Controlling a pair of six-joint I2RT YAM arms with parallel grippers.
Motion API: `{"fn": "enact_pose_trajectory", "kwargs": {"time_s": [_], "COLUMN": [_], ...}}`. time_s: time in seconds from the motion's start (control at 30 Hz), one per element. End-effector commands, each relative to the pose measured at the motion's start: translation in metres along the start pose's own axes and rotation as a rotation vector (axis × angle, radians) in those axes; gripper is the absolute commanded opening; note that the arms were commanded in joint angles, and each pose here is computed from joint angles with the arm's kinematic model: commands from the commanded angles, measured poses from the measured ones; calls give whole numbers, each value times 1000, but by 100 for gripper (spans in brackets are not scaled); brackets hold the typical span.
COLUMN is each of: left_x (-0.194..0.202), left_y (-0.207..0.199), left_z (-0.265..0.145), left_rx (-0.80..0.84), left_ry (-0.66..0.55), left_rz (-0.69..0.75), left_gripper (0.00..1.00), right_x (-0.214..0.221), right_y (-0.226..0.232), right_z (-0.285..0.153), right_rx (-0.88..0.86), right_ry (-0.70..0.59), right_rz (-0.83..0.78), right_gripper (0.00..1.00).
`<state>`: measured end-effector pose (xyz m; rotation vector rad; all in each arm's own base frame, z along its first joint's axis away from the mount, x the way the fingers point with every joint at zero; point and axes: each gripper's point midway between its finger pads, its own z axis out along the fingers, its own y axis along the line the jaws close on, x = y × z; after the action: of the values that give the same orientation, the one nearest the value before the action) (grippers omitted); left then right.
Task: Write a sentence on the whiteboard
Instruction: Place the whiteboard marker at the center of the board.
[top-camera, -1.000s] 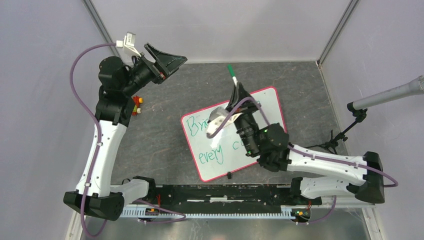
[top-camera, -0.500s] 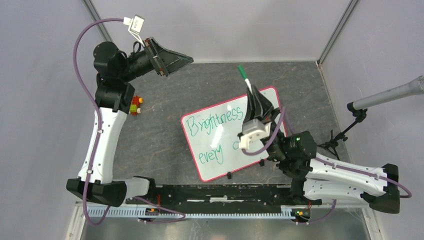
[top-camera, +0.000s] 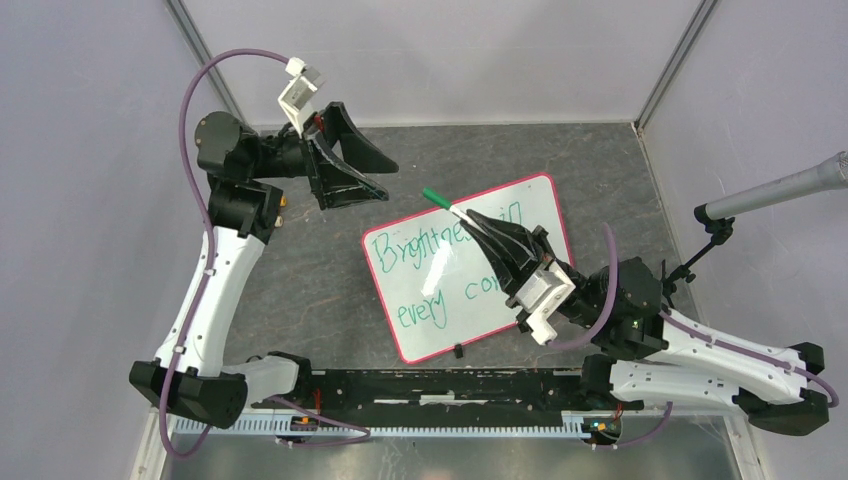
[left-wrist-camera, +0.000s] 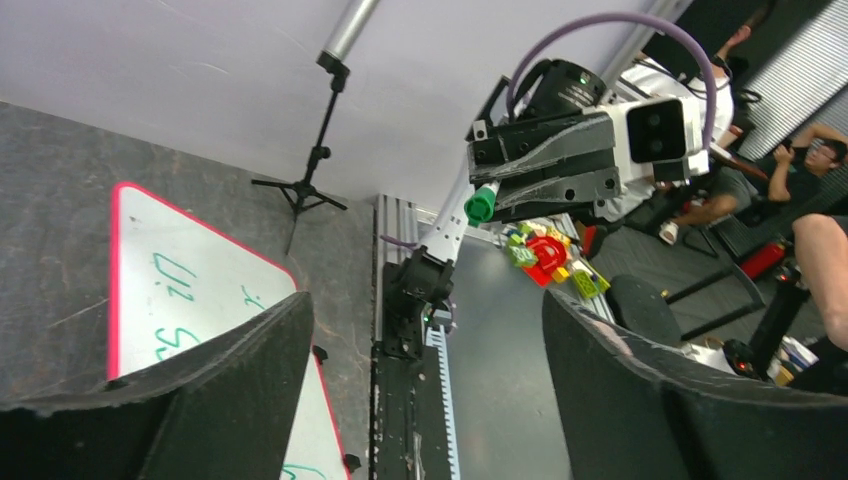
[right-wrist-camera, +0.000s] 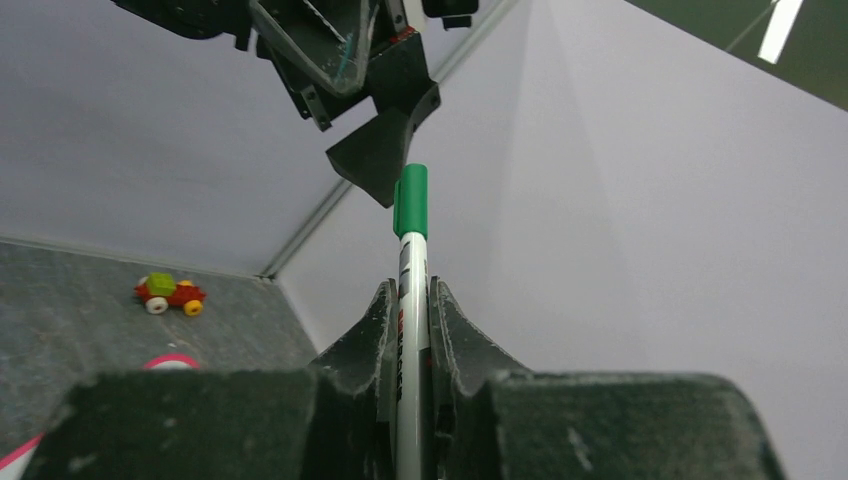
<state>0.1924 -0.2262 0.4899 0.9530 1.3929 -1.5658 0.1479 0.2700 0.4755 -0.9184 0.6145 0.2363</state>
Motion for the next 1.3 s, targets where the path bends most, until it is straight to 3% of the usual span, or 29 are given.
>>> {"fn": "enact_pose_trajectory", "kwargs": {"time_s": [0.0, 0.23, 0.63, 1.1, 1.27], "left_x": [18, 36, 64, 80, 87], "left_y": [-12, -19, -23, -38, -46], "left_z": [7, 30, 35, 46, 54], "left_rx": [71, 80, 91, 176, 226], "left_ry": [49, 69, 142, 192, 222], "left_rz": [16, -58, -70, -99, -116], "left_gripper": [84, 77, 52, 3, 3], "right_x": [-9, -4, 5, 5, 1], "right_y": [23, 38, 38, 43, 49], "right_z": [-7, -13, -10, -3, 3], "right_rx": [-121, -182, -161, -187, -215], "right_ry": [-26, -19, 27, 31, 5], "right_rz": [139, 148, 159, 151, 128], "right_gripper": [0, 0, 0, 0, 0]}}
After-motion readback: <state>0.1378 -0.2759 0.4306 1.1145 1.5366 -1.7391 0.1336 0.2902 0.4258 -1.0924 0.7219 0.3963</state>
